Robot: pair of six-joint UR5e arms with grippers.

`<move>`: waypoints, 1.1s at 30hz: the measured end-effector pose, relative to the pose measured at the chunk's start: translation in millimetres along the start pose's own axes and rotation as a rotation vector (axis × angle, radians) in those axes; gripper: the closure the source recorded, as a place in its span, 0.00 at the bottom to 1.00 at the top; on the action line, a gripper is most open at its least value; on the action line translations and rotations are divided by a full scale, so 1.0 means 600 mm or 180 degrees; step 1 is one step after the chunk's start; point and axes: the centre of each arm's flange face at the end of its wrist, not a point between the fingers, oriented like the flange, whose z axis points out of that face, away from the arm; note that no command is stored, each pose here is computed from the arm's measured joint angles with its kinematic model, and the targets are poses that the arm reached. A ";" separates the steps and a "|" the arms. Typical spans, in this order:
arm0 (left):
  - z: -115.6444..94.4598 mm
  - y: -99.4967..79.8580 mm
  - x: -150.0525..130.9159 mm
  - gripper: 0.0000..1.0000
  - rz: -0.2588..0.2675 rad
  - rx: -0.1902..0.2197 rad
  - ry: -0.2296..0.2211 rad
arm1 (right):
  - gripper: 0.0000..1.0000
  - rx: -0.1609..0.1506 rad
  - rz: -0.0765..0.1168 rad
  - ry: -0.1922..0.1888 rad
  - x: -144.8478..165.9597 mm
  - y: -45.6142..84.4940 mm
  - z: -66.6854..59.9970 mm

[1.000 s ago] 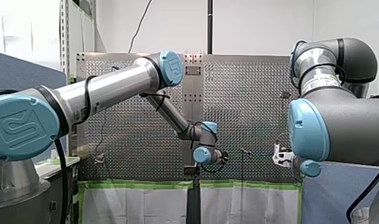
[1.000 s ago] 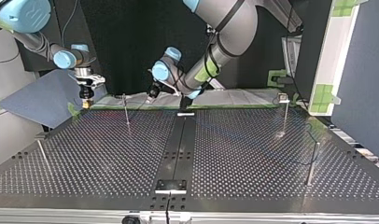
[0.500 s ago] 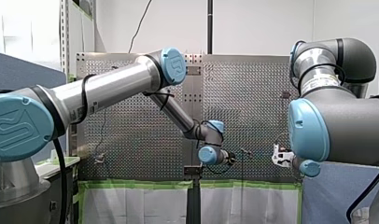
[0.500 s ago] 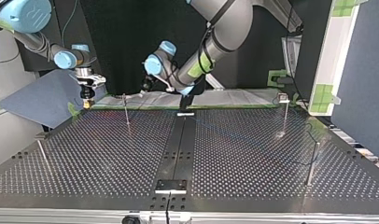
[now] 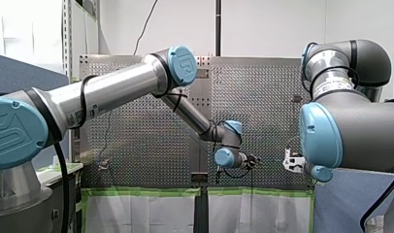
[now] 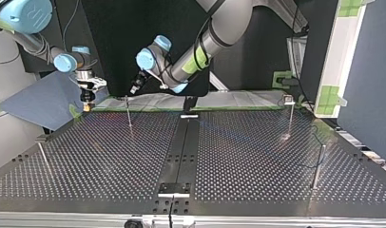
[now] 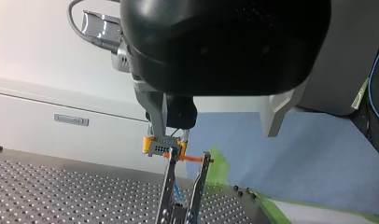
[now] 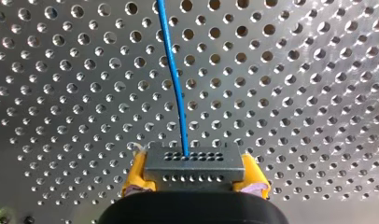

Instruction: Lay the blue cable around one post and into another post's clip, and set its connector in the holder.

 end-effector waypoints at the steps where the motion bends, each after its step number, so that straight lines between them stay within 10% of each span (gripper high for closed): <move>1: -0.001 -0.004 0.000 0.00 0.0000 0.0004 0.0001 | 1.00 -0.0005 0.0006 -0.0009 0.000 0.001 0.000; 33: -0.004 -0.053 -0.024 0.00 -0.0123 -0.0087 -0.0120 | 1.00 0.0000 0.0031 -0.0084 -0.014 -0.004 -0.006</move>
